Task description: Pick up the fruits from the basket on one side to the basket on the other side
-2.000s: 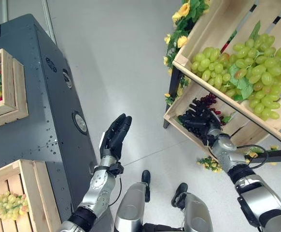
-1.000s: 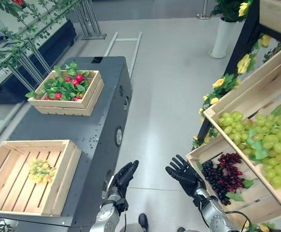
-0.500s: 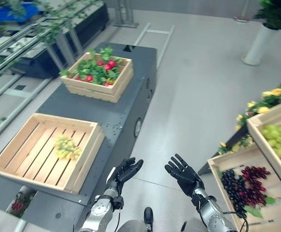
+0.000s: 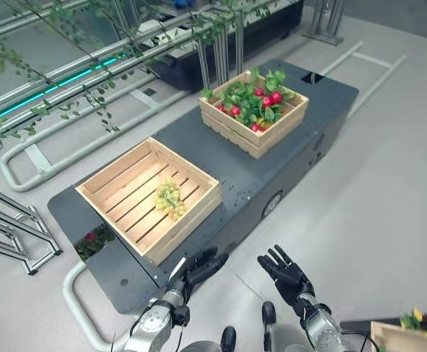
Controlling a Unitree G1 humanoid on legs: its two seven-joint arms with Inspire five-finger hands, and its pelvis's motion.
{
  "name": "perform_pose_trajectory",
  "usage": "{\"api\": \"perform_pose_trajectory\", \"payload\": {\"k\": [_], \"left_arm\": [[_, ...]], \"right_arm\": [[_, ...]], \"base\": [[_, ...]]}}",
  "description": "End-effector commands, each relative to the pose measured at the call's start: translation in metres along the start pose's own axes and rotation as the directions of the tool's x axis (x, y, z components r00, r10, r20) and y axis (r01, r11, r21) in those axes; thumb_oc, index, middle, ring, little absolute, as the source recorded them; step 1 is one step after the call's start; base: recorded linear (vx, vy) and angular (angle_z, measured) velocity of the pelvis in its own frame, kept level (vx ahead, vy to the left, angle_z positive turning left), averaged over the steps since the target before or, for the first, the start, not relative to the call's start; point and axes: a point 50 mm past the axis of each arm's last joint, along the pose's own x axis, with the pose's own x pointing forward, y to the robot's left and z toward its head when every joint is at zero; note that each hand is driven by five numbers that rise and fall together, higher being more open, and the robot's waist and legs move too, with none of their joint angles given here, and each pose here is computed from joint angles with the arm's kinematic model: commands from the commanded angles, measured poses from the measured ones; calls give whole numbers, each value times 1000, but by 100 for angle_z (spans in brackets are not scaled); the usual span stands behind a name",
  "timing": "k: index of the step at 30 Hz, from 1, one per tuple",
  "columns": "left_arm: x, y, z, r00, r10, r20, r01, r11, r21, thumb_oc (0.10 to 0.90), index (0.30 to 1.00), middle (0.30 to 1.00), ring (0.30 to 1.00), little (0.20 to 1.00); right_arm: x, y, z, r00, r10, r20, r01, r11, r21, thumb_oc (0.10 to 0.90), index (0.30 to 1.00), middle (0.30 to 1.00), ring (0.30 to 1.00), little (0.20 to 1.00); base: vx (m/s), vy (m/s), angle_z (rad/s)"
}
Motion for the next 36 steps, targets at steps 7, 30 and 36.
{"api": "perform_pose_trajectory", "payload": {"k": [7,30,36], "left_arm": [[13,-26,42,972,-71,223,77,997,-20,800,900,900,900,900],[24,-29,78,933,-176,314,112,971,211,800,900,900,900,900],[17,-26,78,928,-178,327,107,969,223,800,900,900,900,900]], "right_arm": [[10,24,26,991,57,119,-47,995,-86,800,900,900,900,900],[2,14,28,936,-162,314,138,986,97,800,900,900,900,900],[-5,9,32,924,-174,342,142,983,117,800,900,900,900,900]], "base": [[123,-61,10],[32,135,45],[38,87,5]]}}
